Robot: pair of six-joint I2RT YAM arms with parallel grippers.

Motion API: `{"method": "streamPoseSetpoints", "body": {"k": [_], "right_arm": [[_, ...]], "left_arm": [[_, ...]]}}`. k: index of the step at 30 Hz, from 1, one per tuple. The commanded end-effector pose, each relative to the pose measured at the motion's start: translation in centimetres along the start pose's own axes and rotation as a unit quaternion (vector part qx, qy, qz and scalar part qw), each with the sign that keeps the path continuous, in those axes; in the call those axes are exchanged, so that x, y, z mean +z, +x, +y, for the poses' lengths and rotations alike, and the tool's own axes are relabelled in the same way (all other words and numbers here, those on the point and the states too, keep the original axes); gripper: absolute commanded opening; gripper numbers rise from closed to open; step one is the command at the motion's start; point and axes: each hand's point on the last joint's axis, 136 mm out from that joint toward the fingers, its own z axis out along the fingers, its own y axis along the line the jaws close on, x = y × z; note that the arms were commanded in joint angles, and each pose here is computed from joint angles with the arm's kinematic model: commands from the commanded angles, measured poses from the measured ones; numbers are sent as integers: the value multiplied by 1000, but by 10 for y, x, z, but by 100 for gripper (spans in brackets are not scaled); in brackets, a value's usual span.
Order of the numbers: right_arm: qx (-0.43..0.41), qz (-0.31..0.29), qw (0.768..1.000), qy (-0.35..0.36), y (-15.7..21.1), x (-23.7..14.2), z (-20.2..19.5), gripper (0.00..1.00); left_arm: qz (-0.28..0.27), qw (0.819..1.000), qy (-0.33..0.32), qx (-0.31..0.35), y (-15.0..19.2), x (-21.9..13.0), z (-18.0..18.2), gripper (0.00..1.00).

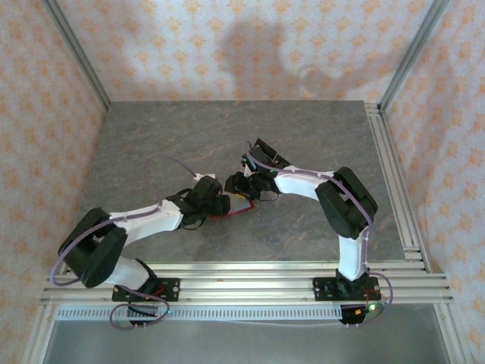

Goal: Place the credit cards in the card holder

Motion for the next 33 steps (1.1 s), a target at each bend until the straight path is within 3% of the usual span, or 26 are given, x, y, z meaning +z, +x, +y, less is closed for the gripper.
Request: {"method": "streamPoseSetpoints", "body": {"k": [1, 10, 24, 28, 33], "right_arm": [[-20, 19, 999, -21, 7, 7, 19, 48], [-47, 46, 997, -30, 27, 22, 49, 48], [-25, 93, 995, 15, 35, 54, 39, 48], [-37, 85, 996, -9, 32, 44, 53, 48], [-56, 25, 997, -44, 14, -3, 77, 48]], "left_arm": [[-41, 999, -26, -10, -20, -24, 9, 71], [-79, 994, -54, -54, -41, -53, 34, 74], [-70, 991, -72, -88, -39, -56, 53, 75], [-64, 991, -74, -86, -36, -53, 54, 75], [-60, 992, -73, -85, -33, -49, 54, 75]]}}
